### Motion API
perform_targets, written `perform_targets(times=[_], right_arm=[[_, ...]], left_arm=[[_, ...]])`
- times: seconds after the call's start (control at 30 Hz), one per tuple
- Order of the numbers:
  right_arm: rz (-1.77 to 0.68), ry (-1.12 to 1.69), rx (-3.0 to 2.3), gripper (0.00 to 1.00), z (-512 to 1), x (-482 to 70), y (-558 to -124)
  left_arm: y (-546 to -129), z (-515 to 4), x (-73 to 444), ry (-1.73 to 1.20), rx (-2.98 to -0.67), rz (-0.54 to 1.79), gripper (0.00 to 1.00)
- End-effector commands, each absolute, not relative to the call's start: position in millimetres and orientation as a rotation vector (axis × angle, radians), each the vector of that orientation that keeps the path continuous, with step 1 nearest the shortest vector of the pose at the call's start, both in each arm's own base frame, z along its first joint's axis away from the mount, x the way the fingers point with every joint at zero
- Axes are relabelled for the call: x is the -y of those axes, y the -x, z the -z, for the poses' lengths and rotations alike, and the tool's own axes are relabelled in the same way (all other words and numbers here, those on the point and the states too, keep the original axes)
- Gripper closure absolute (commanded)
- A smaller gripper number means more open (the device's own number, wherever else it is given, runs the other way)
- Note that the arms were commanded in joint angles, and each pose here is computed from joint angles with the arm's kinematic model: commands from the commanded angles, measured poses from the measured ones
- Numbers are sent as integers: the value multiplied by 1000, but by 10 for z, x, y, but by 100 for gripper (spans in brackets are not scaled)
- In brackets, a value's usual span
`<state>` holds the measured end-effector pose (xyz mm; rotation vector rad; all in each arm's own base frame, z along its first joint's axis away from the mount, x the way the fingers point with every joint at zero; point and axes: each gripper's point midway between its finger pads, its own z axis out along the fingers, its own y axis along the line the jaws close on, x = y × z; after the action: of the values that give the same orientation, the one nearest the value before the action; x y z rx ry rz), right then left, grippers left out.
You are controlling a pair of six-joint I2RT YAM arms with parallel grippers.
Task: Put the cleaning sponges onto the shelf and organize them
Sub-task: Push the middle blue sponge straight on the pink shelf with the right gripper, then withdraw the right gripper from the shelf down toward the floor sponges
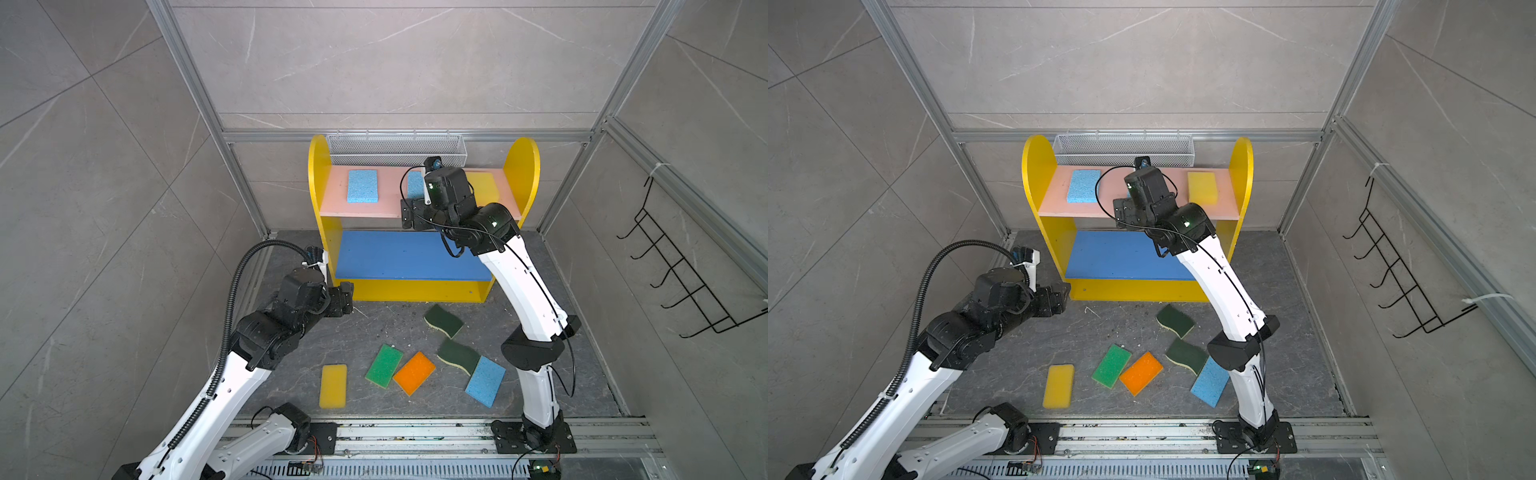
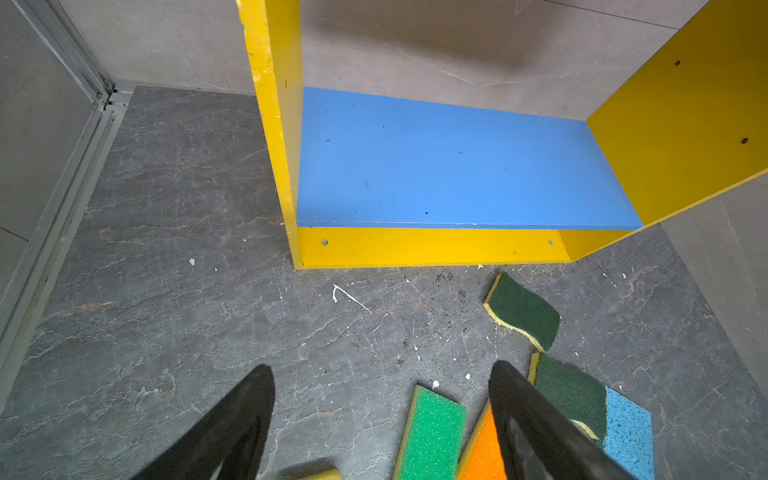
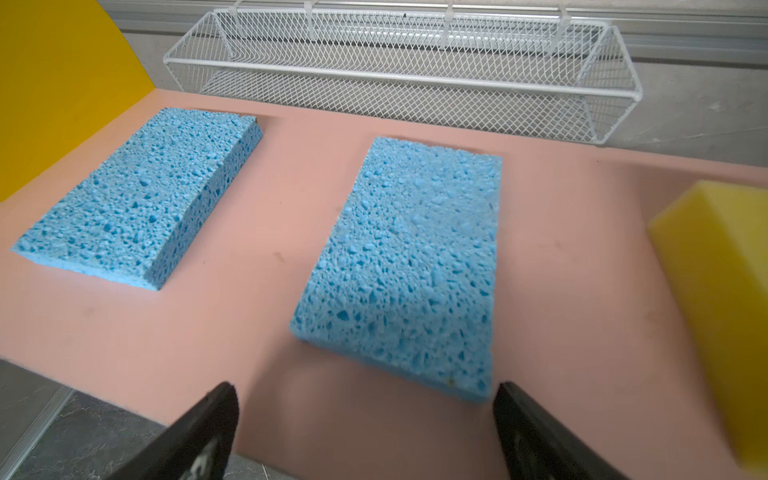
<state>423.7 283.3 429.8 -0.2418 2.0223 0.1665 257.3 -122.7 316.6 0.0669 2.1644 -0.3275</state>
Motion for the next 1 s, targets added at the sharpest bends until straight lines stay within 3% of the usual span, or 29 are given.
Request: perform_targets(times=[0.0,0.33,0.6,0.8,0.97], right_arm=[[-114,225,-2076,2,-4228,-2669,-4104],[-125,242,-2060,1,-4389,-2539,-3816],[-131,333,-2035,1,-4462,-2555,-3317],[-184,319,-2085,1,-4159,-2282,-2864],[-228,203,-2196,2,-3577,-1868,-2433]], left_arm=[[-2545,-3308,1233,-51,-2125,379,16],[-2528,-3250,1235,-65,-2162,363,17],[-2542,-2954,1253,-120,-2265,294,18],[-2504,-2671,1376,-142,-2348,349,18],[-2573,-2563,1339,-132,-2356,284,19]])
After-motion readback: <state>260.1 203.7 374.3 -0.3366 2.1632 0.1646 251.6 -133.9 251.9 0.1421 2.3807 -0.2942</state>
